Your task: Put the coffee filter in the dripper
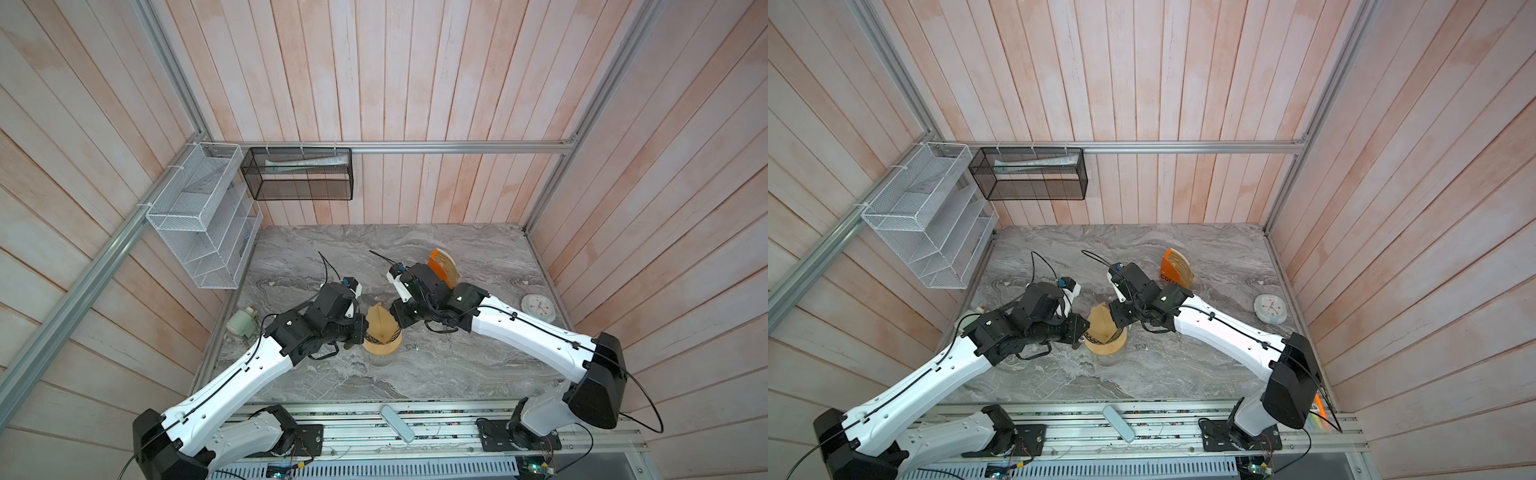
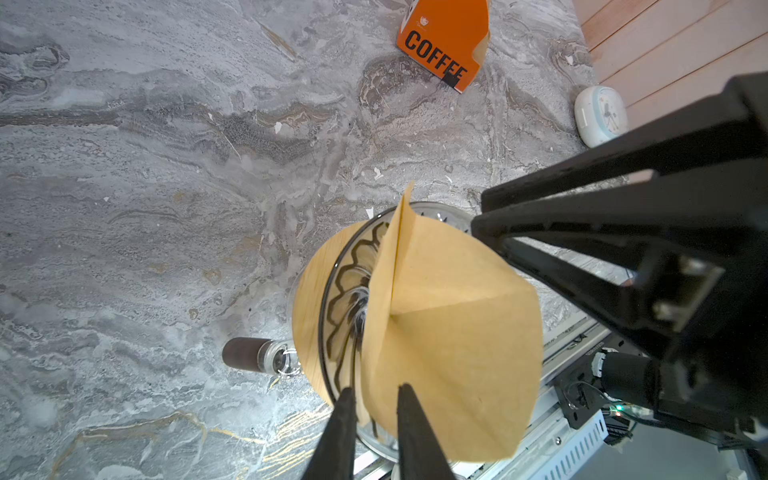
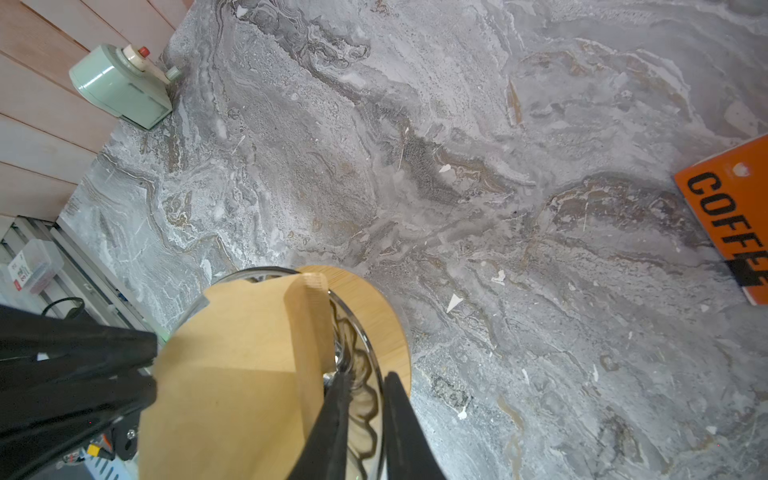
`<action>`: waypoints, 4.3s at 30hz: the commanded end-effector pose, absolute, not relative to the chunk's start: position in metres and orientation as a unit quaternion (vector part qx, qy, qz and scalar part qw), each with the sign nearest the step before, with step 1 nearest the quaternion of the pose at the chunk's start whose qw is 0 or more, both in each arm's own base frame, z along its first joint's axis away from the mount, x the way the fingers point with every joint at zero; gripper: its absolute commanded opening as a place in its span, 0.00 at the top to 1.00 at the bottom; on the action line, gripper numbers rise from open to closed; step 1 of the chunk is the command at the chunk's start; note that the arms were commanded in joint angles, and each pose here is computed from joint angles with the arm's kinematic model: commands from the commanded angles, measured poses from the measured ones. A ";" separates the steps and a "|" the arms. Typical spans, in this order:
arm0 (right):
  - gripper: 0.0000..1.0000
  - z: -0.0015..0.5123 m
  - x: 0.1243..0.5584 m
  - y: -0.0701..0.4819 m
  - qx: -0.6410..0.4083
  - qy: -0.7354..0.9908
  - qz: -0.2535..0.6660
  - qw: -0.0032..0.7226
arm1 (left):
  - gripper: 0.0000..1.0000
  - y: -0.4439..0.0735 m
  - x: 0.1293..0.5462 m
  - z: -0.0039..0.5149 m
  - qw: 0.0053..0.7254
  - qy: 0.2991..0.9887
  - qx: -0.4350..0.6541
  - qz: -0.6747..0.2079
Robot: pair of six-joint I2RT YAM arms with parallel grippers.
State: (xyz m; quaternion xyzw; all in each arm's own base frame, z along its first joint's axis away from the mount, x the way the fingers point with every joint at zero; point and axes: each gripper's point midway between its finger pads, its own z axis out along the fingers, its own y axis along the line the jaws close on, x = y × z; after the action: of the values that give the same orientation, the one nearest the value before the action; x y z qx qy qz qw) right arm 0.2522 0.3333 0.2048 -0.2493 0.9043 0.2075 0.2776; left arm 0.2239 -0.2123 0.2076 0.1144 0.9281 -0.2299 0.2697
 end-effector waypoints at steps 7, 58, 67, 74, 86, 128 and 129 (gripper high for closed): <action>0.76 0.241 0.244 0.326 -0.243 0.892 0.243 0.292 | 0.79 -0.218 0.235 0.230 0.296 0.918 0.122 -0.236; 0.88 0.181 0.231 0.335 -0.265 0.906 0.232 0.236 | 0.79 -0.217 0.230 0.192 0.268 0.929 0.122 -0.225; 0.88 0.177 0.231 0.333 -0.264 0.908 0.226 0.234 | 0.79 -0.217 0.231 0.190 0.266 0.930 0.125 -0.222; 0.88 0.175 0.233 0.331 -0.264 0.910 0.217 0.236 | 0.79 -0.216 0.232 0.190 0.268 0.930 0.127 -0.216; 0.88 0.179 0.236 0.333 -0.270 0.910 0.200 0.241 | 0.79 -0.216 0.234 0.193 0.263 0.932 0.145 -0.201; 0.89 0.163 0.235 0.327 -0.272 0.918 0.173 0.233 | 0.79 -0.213 0.230 0.177 0.249 0.938 0.139 -0.197; 0.89 0.163 0.235 0.328 -0.272 0.918 0.173 0.232 | 0.79 -0.213 0.229 0.176 0.249 0.938 0.139 -0.198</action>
State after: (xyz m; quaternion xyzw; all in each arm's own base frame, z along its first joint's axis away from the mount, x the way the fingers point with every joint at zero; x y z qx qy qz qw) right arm 0.2365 0.3420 0.1866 -0.2677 0.9029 0.2180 0.2561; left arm 0.2354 -0.2233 0.1907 0.1443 0.9283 -0.2165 0.2655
